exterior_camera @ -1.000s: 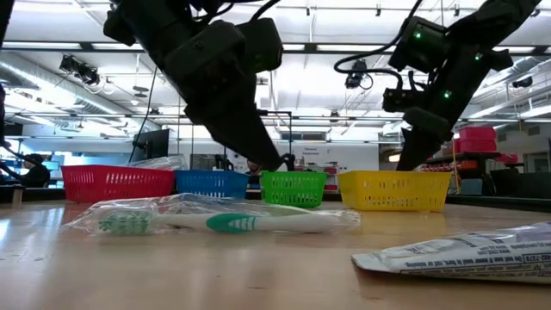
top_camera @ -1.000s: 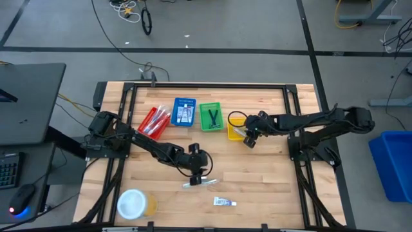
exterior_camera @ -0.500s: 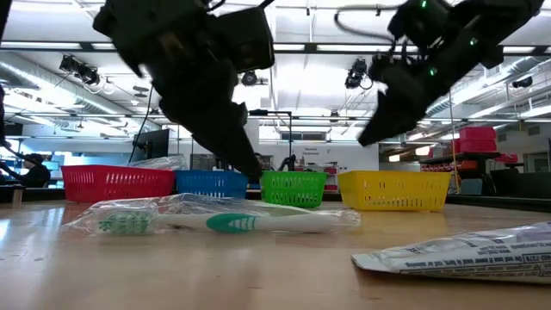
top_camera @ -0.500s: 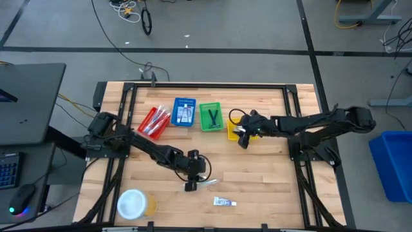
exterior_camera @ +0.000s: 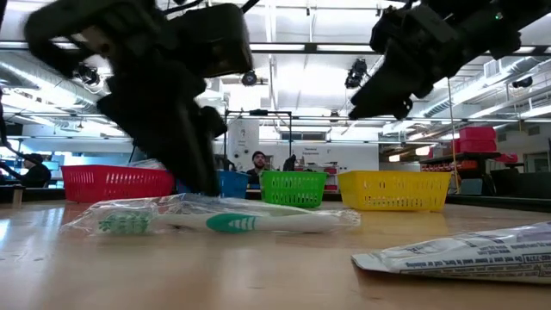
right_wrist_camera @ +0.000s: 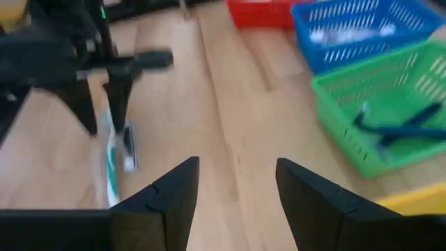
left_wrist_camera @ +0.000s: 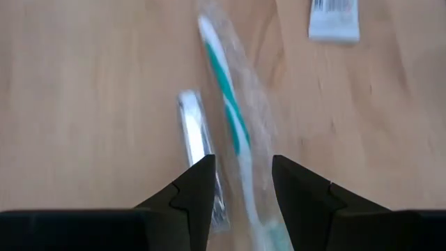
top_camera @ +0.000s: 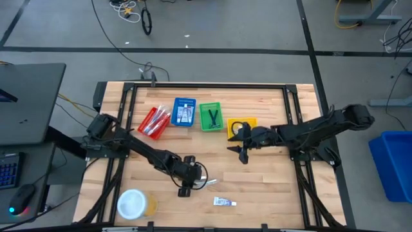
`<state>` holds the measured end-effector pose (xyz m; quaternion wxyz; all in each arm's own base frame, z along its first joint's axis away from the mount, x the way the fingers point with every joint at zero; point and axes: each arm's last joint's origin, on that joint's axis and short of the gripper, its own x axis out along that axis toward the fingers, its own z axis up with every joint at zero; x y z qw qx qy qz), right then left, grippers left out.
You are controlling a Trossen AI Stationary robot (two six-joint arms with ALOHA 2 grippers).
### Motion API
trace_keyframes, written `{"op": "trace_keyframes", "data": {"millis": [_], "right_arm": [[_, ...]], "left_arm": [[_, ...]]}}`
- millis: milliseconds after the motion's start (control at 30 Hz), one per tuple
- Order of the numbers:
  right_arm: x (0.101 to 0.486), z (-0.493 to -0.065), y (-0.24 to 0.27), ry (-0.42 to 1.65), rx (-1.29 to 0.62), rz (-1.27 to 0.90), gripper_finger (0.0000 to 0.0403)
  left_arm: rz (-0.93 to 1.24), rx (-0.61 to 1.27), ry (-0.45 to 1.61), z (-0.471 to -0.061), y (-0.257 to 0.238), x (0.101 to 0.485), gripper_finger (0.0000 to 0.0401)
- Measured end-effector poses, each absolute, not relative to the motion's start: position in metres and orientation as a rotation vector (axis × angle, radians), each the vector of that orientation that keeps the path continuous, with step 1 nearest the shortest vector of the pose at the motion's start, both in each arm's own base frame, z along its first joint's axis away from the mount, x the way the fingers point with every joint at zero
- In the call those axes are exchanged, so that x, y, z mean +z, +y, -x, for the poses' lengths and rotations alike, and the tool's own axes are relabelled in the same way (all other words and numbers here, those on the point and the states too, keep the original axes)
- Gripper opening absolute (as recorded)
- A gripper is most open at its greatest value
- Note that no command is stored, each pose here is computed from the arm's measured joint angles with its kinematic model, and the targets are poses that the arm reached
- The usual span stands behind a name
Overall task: Pick & Place Travel size toiletries
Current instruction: Put the green toothbrush into the red bin
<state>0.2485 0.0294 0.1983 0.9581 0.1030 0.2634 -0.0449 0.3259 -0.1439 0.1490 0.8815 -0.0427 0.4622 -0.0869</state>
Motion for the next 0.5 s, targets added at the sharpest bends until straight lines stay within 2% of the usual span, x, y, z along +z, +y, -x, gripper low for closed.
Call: {"op": "trace_keyframes", "data": {"millis": [333,500], "right_arm": [[0.187,-0.249,0.043,0.588,-0.104,-0.176,0.0200],[0.188,-0.249,0.043,0.581,-0.090,-0.138,0.0192]], "left_arm": [[0.064,-0.211,1.037,-0.307,-0.169,0.145,0.0153],[0.049,-0.079,1.051,-0.300,-0.170,0.142,0.0153]]}}
